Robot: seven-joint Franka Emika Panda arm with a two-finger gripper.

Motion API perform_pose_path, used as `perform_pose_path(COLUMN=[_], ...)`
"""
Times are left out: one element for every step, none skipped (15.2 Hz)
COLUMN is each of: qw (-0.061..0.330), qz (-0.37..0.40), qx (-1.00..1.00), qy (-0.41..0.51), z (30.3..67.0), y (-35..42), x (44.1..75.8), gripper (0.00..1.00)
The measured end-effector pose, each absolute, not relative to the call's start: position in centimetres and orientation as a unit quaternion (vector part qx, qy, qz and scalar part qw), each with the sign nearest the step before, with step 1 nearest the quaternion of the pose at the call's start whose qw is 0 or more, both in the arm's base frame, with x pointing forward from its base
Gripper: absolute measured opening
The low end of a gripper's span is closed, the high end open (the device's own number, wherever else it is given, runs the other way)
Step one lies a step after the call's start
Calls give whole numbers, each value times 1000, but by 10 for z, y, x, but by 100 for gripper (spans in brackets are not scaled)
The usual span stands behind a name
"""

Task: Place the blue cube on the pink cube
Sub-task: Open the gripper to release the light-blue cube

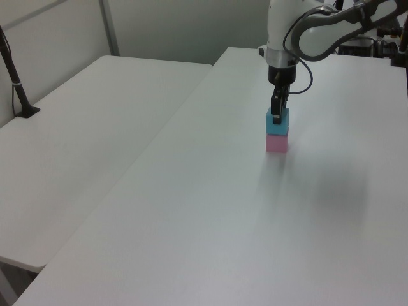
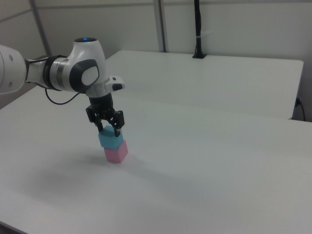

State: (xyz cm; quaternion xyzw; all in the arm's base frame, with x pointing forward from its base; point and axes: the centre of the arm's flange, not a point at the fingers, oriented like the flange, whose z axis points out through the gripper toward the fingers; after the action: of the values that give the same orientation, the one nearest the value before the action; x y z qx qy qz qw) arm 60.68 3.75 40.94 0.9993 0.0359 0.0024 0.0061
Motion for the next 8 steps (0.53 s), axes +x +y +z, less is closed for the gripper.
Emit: perform_pose_path(qw=[6,7,8,11,12,13,13,13], qz=[2,2,3,3,3,3,3,4], qx=[999,999,999,999,999,999,999,999], qy=[36,36,37,38,38,38,38,35], z=[409,409,409,409,409,409,409,411], y=[37,37,37,37,37,37,36,35], x=[607,607,607,607,607,607,607,607], gripper=[78,78,82,85,86,87,88,91])
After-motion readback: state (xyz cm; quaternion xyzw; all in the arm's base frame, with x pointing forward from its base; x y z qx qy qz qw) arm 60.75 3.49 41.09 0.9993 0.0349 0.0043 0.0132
